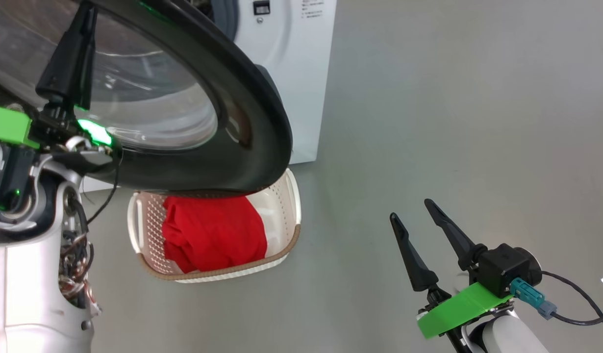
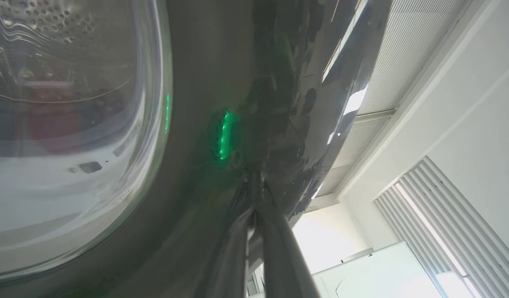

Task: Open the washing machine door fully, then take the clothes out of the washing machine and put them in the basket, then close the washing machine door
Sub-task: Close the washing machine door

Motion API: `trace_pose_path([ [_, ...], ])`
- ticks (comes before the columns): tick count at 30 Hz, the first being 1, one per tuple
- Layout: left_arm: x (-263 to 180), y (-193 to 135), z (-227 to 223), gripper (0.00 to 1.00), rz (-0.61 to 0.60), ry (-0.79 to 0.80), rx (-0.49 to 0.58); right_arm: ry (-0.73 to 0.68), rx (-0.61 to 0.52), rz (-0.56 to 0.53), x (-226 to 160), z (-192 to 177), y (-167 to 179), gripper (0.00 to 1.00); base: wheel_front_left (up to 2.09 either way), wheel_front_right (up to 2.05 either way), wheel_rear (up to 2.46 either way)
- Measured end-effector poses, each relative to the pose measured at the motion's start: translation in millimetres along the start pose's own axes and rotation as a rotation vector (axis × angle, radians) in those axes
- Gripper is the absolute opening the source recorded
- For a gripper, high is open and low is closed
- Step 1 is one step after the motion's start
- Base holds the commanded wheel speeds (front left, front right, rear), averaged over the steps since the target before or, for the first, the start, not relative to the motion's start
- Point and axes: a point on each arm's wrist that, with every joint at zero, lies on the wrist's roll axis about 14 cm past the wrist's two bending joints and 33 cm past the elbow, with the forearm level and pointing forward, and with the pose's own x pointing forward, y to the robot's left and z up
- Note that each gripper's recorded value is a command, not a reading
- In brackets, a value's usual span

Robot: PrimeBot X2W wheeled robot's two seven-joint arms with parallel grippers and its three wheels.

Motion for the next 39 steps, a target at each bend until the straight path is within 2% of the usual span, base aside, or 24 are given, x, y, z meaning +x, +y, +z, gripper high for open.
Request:
trace_pose_path([
  [3, -12.0, -0.3, 6.4, 1.0, 0.012, -0.023, 0.033, -0.006, 0.001, 0.013, 1.6, 1.8, 4.4, 1.0, 0.0, 0.0, 0.0],
  [6, -28.1, -2.0, 17.3, 1.0, 0.011, -0.063, 0.134, -0.013, 0.003, 0.028, 3.7, 4.1, 9.3, 1.0, 0.0, 0.0, 0.0],
  [15, -89.3, 1.1, 51.9, 1.0, 0.117, -0.217, 0.834, -0.061, 0.009, 0.05, 6.9, 20.0, 17.0, 1.0, 0.0, 0.0, 0.0],
  [21, -131.1, 7.3, 50.2, 1.0, 0.136, -0.223, 1.19, -0.099, 0.01, 0.064, 4.9, 33.2, 22.4, 1.0, 0.0, 0.0, 0.0],
  [26, -159.1, 9.3, 49.3, 1.0, 0.16, -0.211, 1.341, -0.13, 0.007, 0.063, 2.2, 44.0, 22.6, 1.0, 0.0, 0.0, 0.0],
  [32, -180.9, -7.0, 56.9, 1.0, 0.175, -0.265, 1.499, -0.148, 0.007, 0.068, -1.8, 50.1, 24.9, 1.0, 0.0, 0.0, 0.0],
  [39, -209.7, 3.5, 42.3, 1.0, 0.235, -0.241, 1.611, -0.166, 0.013, 0.058, -11.6, 55.9, 23.2, 1.0, 0.0, 0.0, 0.0],
])
